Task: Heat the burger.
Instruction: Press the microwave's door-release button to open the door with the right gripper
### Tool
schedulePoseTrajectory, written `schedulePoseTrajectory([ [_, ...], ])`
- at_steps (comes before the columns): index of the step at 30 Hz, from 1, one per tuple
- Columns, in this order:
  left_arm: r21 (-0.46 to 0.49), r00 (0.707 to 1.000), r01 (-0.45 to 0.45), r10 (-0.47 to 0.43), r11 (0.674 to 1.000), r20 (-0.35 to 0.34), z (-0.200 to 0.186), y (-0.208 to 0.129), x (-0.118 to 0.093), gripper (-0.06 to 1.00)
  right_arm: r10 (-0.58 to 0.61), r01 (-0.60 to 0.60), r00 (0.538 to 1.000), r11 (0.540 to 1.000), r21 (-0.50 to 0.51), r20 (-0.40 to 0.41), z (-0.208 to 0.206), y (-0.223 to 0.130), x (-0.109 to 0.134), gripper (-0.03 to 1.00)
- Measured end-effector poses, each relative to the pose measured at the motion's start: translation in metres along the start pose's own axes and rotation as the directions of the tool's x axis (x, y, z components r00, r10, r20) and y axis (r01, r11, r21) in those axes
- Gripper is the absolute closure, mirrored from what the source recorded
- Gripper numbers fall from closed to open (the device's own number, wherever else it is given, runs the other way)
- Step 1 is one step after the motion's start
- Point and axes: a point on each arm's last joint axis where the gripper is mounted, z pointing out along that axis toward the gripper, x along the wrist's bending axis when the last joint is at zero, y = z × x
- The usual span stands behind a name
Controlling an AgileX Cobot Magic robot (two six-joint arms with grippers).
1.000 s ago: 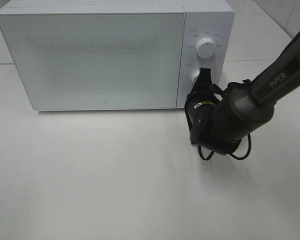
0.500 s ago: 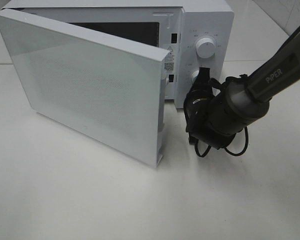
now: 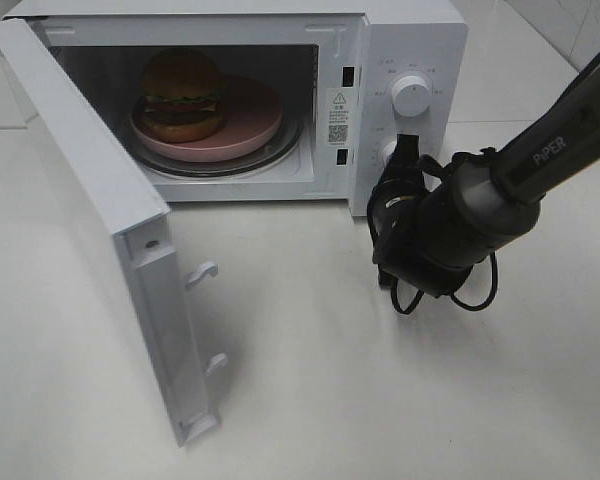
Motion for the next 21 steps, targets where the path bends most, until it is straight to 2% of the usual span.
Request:
schedulePoseTrajectory([
  [21,0.0,1.0,0.0,0.0,1.0,0.0,0.0,0.0,0.0,-0.03,-0.082,0.081,0.996,0.995,0.059,0.022,-0.0101,0.0076,0.0078,0.95],
])
